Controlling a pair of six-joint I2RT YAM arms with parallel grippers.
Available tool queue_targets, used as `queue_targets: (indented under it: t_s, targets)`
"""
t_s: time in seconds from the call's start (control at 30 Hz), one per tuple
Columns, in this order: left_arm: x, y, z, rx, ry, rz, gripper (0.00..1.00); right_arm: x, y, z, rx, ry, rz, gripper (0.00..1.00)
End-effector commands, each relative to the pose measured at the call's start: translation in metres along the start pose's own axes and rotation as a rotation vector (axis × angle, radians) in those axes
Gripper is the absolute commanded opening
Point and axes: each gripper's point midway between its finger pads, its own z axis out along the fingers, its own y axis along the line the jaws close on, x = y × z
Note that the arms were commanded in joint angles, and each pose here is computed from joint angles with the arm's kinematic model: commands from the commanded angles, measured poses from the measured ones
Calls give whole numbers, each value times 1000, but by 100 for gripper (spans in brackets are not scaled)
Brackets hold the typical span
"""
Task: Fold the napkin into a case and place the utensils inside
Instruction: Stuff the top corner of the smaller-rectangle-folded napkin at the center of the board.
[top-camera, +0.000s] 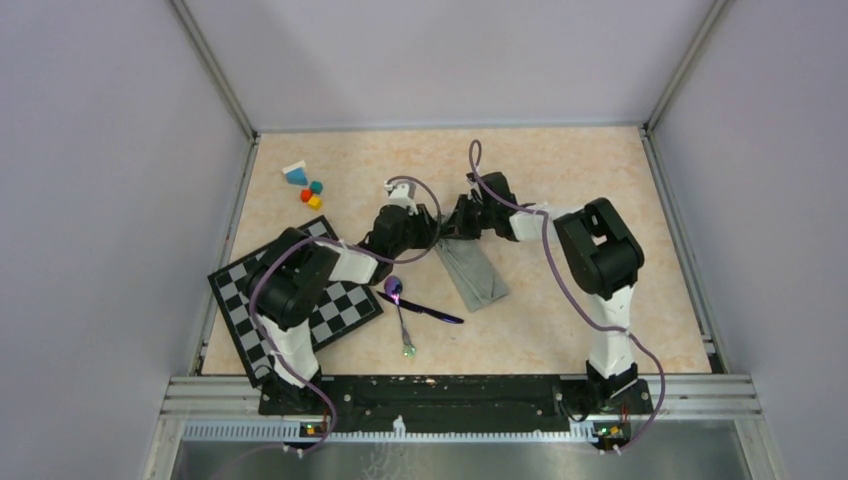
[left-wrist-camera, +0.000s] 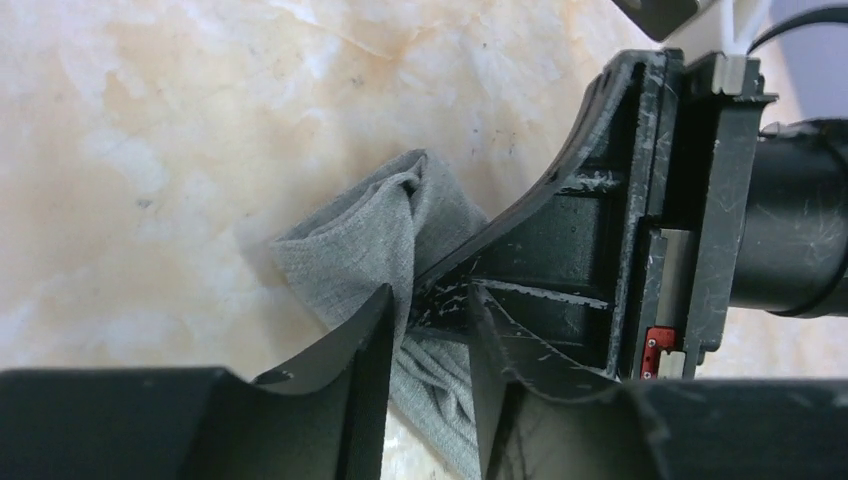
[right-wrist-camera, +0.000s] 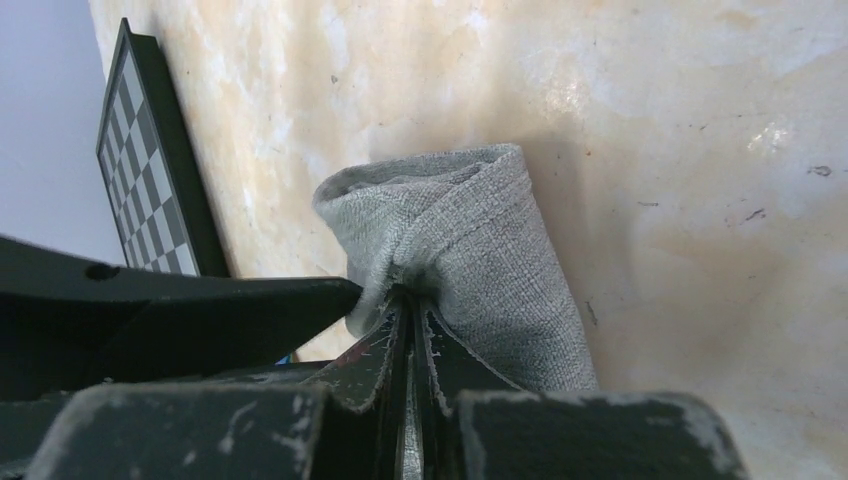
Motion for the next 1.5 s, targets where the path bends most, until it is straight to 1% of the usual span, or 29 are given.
queue_targets:
  t_s: [0.0,0.1,0.23,0.27,0.3,0.37,0.4,0.47,0.6,0.67,0.8,0.87,0.93,1.07,1.13,1.17,1.27,1.33,1.43,1.47]
  targets:
    - [-32,-10,-25,57,-6,-122,44,-10,0,-2,9,-44,-16,4]
    - [-45,-2,-35,13,7,-137,51,-9,-5,-4,23,-52,-12,6]
    - [-31,23,-39,-126,60,-183,51,-11,-4,-5,17,-63,-3,8]
    - [-25,30,-39,-148,66,-190,50,-12,-3,-5,13,-64,-1,8]
    - [-18,35,-36,-160,83,-210,46,-13,-2,-5,10,-69,1,7]
    - [-2,36,-29,-152,147,-233,36,-15,0,-6,5,-75,1,1]
    - [4,36,-24,-148,173,-243,32,-16,0,-5,7,-78,4,0]
    - [18,36,-16,-149,209,-271,27,-17,0,-5,9,-81,9,0]
    - [40,32,-9,-134,260,-312,25,-17,2,0,10,-81,26,0]
    - [49,27,-9,-122,285,-319,22,-19,7,7,1,-82,36,0]
    - [61,22,-14,-122,295,-331,19,-34,28,20,-82,-106,103,0]
    - [57,25,-18,-138,282,-318,19,-40,34,19,-98,-126,115,0]
    - [49,30,-22,-157,262,-282,20,-36,27,18,-75,-125,127,0]
    - [22,35,-27,-178,224,-212,29,-25,16,7,-89,-126,162,0]
    - [8,36,-31,-178,199,-191,34,-24,17,-3,-81,-120,118,0]
    - [3,36,-32,-179,196,-190,35,-23,18,-7,-66,-106,84,3]
    - [-2,37,-33,-168,204,-198,35,-24,19,-19,-23,-58,-21,11]
    - [1,38,-32,-165,217,-209,33,-23,15,-28,7,-52,-64,15]
    - [8,39,-30,-158,234,-233,30,-23,12,-40,28,-48,-105,16]
    - [12,39,-28,-154,242,-239,30,-21,10,-42,39,-46,-115,14]
